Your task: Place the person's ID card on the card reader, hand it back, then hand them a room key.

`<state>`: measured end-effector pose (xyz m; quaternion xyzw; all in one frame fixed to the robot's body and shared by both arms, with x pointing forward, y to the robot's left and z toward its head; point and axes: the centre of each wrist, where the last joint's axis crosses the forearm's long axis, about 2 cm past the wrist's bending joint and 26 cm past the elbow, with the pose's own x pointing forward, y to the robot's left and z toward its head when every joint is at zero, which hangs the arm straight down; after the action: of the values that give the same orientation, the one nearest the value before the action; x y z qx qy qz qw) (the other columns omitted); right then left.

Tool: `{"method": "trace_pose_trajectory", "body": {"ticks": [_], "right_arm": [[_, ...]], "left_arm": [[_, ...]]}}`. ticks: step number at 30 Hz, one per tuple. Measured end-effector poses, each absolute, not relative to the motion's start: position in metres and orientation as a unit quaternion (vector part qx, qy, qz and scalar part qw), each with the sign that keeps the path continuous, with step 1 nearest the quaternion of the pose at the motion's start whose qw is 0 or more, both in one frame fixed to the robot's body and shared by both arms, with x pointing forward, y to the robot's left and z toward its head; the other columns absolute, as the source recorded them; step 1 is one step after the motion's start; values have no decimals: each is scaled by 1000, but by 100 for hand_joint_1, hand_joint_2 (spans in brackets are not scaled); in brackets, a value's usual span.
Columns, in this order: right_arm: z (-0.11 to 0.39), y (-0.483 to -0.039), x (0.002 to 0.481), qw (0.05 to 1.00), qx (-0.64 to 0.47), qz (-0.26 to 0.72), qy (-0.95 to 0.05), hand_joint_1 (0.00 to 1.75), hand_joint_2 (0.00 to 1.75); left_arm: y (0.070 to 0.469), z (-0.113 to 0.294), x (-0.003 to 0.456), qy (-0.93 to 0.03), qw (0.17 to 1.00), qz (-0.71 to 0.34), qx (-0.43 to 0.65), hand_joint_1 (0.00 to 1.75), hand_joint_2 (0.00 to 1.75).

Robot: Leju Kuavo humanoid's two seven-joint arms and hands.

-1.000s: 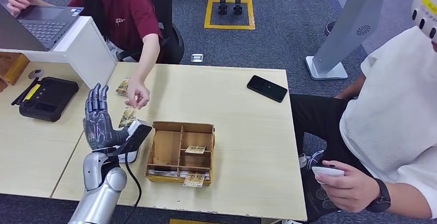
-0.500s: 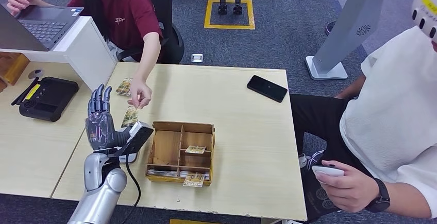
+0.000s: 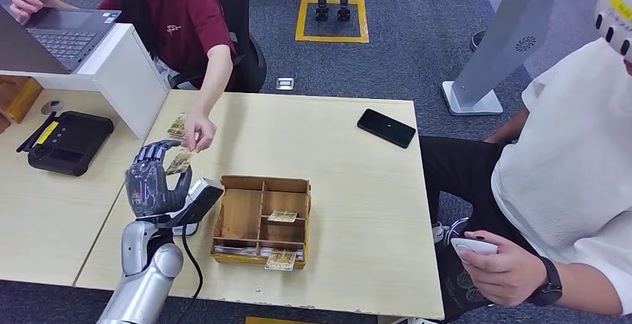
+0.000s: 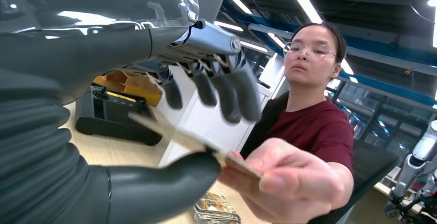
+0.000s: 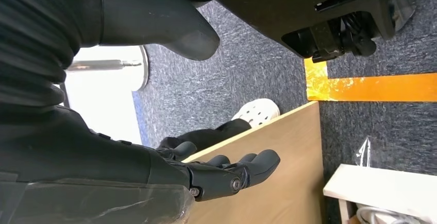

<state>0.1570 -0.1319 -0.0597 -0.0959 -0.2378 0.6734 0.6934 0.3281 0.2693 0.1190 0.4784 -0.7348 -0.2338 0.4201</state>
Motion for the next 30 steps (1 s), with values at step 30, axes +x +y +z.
{"method": "trace_pose_trajectory", "body": {"ticks": [30], "right_arm": [[-56,-126,163,625,-86,734,-252,0,175]], "left_arm": [[263,122,336,-752,409,-237,459,175,175]]}}
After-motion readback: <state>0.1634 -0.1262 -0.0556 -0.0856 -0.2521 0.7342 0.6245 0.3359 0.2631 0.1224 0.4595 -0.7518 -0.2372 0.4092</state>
